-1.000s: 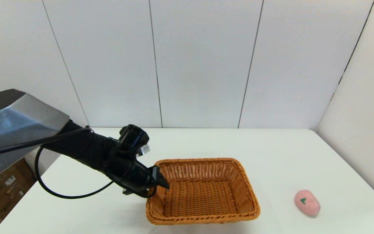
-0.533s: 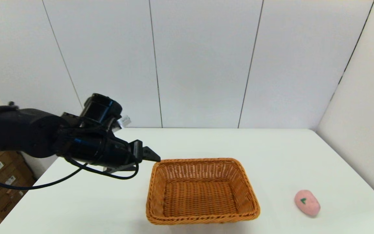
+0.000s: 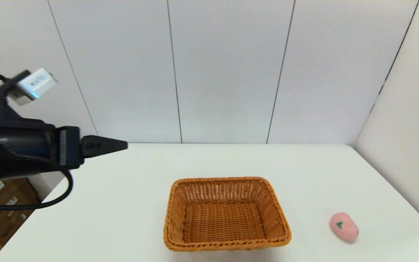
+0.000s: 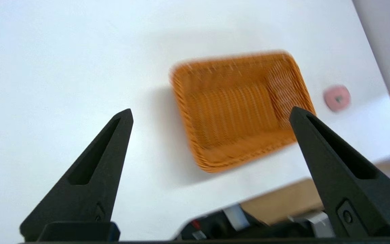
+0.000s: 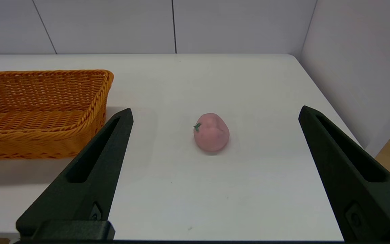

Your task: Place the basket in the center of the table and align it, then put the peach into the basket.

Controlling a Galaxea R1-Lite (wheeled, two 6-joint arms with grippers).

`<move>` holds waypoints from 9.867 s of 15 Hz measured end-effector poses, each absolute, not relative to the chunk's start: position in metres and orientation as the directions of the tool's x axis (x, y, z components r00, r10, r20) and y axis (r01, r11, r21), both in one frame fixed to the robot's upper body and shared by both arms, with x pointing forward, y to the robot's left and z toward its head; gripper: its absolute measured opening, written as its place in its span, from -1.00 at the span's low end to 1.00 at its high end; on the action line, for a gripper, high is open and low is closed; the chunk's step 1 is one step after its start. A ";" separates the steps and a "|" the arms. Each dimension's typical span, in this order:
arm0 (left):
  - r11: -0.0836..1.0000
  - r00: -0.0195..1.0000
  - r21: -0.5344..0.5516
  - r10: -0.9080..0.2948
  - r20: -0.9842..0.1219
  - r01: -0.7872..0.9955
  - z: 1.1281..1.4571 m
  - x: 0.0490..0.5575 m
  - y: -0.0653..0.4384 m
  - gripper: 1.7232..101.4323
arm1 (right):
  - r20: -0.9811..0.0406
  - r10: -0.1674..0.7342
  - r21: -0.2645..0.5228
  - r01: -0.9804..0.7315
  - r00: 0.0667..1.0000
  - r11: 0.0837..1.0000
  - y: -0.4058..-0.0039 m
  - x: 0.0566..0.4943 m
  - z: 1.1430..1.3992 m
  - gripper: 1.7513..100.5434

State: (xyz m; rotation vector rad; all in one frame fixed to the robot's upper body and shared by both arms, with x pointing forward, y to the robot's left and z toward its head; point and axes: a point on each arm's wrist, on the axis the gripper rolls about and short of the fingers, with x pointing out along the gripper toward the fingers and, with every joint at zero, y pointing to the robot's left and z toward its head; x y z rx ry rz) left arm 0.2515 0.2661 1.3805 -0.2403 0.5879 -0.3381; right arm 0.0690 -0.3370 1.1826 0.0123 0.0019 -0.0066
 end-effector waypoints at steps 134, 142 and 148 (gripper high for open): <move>0.997 1.000 -0.076 0.021 -0.001 -0.021 1.182 0.069 0.335 0.93 | -0.593 0.569 0.097 -0.650 0.570 0.753 -0.121 0.328 1.226 -0.20; 0.997 1.000 -0.075 0.021 -0.001 -0.021 1.182 0.069 0.335 0.93 | -0.528 0.501 0.078 -0.549 0.686 0.832 -0.152 0.337 1.252 0.54; 0.997 1.000 -0.075 0.021 -0.001 -0.021 1.182 0.069 0.335 0.93 | -0.353 0.458 0.072 -0.464 0.816 0.883 -0.216 0.283 1.331 0.75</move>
